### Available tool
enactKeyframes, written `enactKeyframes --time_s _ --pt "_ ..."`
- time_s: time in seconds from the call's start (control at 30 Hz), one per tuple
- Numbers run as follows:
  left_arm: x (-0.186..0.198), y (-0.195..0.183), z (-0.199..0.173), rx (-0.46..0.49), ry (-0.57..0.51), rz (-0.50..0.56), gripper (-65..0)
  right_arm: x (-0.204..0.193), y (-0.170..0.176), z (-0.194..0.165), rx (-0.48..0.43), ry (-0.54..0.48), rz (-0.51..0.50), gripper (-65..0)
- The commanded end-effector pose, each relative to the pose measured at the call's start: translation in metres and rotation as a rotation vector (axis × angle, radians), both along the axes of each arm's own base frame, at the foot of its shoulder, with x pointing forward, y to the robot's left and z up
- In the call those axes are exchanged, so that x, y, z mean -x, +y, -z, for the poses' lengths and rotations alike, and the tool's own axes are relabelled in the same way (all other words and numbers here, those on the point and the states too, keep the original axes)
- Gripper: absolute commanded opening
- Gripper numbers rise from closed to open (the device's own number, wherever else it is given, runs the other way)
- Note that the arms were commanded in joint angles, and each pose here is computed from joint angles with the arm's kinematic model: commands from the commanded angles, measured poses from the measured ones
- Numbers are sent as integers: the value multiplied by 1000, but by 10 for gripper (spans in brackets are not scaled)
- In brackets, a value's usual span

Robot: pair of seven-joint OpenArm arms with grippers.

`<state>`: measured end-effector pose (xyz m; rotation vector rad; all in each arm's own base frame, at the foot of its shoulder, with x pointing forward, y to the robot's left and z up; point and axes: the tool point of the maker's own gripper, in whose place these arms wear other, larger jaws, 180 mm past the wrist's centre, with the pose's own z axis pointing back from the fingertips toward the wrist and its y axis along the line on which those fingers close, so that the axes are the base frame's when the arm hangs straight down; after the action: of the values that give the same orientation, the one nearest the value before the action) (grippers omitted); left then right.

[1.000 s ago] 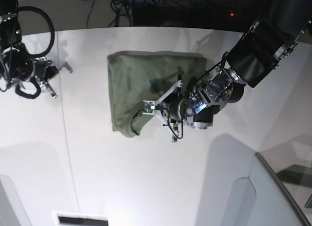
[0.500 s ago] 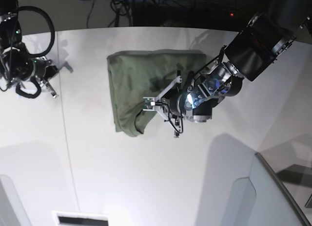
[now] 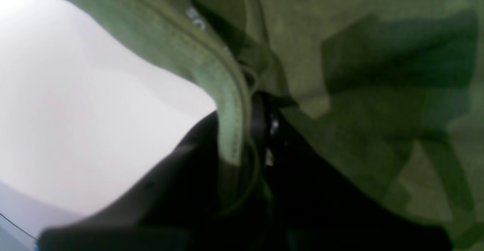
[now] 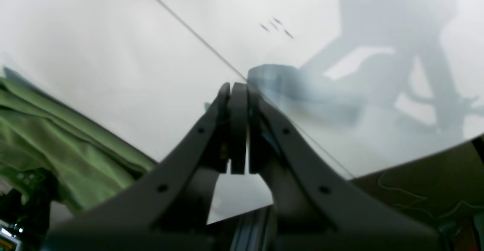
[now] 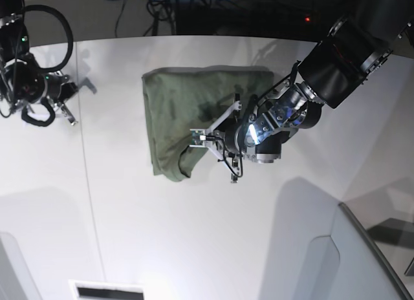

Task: Layout the t-shirt on the table in an organized manner, then fold the t-shirt properly
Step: 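Tuck and press the shirt edge under with the left gripper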

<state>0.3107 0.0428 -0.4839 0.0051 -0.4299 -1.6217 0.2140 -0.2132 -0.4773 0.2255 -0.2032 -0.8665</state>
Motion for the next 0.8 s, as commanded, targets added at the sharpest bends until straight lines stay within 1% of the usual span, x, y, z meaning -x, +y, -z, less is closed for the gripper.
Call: enactKeyframes --time_s 0.0,0.1,0.17,0.23,0.27,0.37,0.6,0.77 --pt "-12 5 -8 -27 -27 6 -647 -10 -5 -9 9 -32 -4 -650" --pt "-17 6 -11 -29 -36 5 -446 -10 -5 -9 9 -32 -4 -650" --pt "-19 6 -12 -28 -40 4 -339 -9 -4 -8 9 -30 -6 -650" --pt "-28 6 -18 -29 -59 4 -265 -9 -4 -8 8 -29 -6 -650" --pt "-31 7 -20 -31 -65 3 -244 -9 -4 -8 8 -29 -6 -650" --pt "-40 6 -27 -29 -85 4 -209 -9 -4 -8 8 -29 -6 -650" --pt "-79 6 -60 -27 -173 2 -207 -9 -3 -8 6 -29 -6 -650" --pt "-90 5 -72 -21 -200 0 -207 -10 -3 -9 6 -30 -6 -650"
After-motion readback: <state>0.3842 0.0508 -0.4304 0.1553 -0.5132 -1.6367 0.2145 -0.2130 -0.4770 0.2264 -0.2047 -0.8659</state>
